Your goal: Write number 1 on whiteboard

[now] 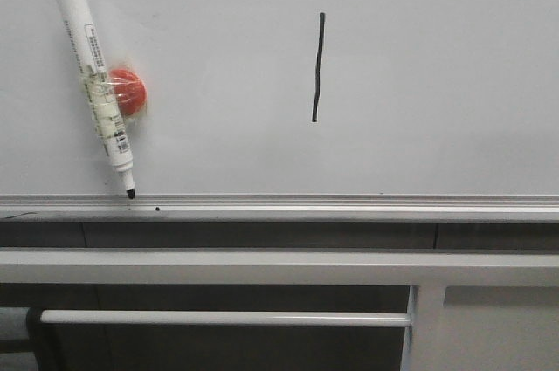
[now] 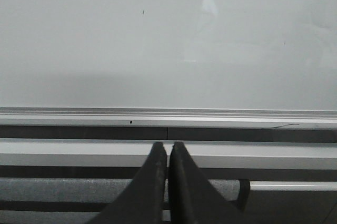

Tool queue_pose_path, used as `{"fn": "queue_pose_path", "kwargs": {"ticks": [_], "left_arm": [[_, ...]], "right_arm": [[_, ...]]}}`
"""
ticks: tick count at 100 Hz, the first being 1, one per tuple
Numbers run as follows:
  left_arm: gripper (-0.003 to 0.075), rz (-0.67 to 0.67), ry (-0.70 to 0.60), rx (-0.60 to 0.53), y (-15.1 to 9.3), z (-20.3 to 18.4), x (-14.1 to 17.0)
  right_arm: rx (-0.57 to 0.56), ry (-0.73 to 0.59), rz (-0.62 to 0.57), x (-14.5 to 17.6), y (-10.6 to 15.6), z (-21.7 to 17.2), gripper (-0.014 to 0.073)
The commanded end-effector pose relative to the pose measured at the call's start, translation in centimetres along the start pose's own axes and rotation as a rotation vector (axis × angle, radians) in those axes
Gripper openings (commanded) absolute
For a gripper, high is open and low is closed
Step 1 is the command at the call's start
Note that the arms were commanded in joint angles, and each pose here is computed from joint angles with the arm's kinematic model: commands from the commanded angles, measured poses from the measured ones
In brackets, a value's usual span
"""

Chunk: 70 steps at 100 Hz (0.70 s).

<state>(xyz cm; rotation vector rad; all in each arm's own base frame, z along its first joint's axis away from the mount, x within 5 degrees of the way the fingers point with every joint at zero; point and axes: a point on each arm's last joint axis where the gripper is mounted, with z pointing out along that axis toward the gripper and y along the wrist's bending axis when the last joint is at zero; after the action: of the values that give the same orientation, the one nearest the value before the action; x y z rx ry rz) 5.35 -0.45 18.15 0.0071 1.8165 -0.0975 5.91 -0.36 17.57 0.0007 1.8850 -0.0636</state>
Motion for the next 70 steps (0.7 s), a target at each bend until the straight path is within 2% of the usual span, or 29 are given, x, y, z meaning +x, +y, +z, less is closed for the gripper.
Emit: {"fn": "queue_pose_path", "kwargs": {"ticks": [1,20,70], "left_arm": [[-0.002,-0.011,-0.082,0.0,0.0,-0.13,-0.48],[-0.002,-0.011,-0.082,0.0,0.0,-0.13,-0.48],[-0.002,-0.011,-0.082,0.0,0.0,-0.13,-0.48]], "right_arm": [[0.02,-0.018,-0.022,0.37,-0.07,0.27,-0.0064],[0.078,-0.004,-0.003,0.49,-0.44,0.25,-0.0064],[0.085,-0.032,-0.013,0.66,-0.45,-0.27,-0.0064]]}}
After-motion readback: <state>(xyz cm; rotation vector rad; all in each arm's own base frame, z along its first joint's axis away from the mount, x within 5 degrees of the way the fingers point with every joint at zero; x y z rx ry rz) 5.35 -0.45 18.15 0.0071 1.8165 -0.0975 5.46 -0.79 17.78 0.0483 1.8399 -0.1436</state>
